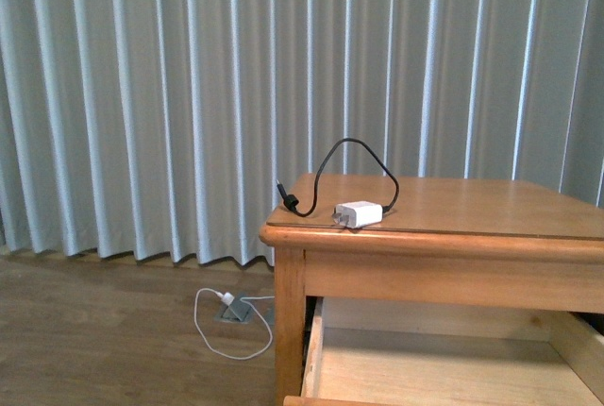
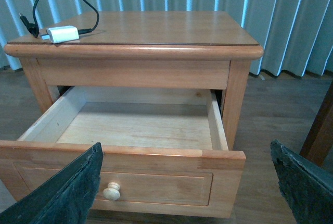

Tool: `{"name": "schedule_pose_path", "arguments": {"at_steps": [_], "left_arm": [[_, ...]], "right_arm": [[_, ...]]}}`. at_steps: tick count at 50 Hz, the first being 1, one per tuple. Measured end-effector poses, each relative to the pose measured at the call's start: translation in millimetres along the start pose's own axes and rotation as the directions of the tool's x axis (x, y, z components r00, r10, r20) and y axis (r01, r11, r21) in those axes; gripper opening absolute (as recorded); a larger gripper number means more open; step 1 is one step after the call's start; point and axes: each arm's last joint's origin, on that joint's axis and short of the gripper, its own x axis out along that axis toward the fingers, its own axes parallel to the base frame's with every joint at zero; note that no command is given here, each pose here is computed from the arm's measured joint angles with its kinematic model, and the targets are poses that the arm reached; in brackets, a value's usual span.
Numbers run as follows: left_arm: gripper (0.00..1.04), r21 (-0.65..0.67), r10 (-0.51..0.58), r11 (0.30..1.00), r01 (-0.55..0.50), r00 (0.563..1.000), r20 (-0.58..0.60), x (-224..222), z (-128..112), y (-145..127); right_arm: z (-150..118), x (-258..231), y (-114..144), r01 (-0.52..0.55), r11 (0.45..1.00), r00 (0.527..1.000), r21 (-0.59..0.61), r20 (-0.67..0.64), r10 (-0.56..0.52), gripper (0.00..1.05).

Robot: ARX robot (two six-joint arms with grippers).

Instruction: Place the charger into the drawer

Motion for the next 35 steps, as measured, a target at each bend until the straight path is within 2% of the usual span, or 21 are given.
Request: {"name": "schedule_pose_path", "arguments": {"at_steps": [5,6,9,13,17,21,35], "left_arm": [[0.99,0.006,0.016,1.000,-0.016,1.000,-0.016,0.3,-1.0,-0.1],[0.99,0.026,0.059,0.998,-0.057,0.996,-0.067,0.9,-2.0,-0.3],[0.99,0.063,0.104,0.993,-0.096,0.983,-0.153,6.6,-2.3,-4.0],[0.99,0.102,0.054,0.994,-0.034,0.979,-0.199,17.9,4.0,-13.7],[0.99,0.125,-0.091,0.985,0.116,0.978,-0.189,43.8,29.6,-31.6],[0.99,0.145,-0.167,0.970,0.196,0.967,-0.193,71.3,43.9,-43.6],[0.99,0.152,-0.297,0.926,0.346,0.915,-0.272,169.9,62.6,-82.3]], "right_arm": [[0.0,0.0,0.0,0.000,1.000,1.000,0.000,0.000,0.000,0.96],[0.0,0.0,0.0,0.000,1.000,1.000,0.000,0.000,0.000,0.96],[0.0,0.0,0.0,0.000,1.000,1.000,0.000,0.000,0.000,0.96],[0.0,0.0,0.0,0.000,1.000,1.000,0.000,0.000,0.000,0.96],[0.0,0.0,0.0,0.000,1.000,1.000,0.000,0.000,0.000,0.96],[0.0,0.0,0.0,0.000,1.000,1.000,0.000,0.000,0.000,0.96],[0.0,0.0,0.0,0.000,1.000,1.000,0.000,0.000,0.000,0.96]]}}
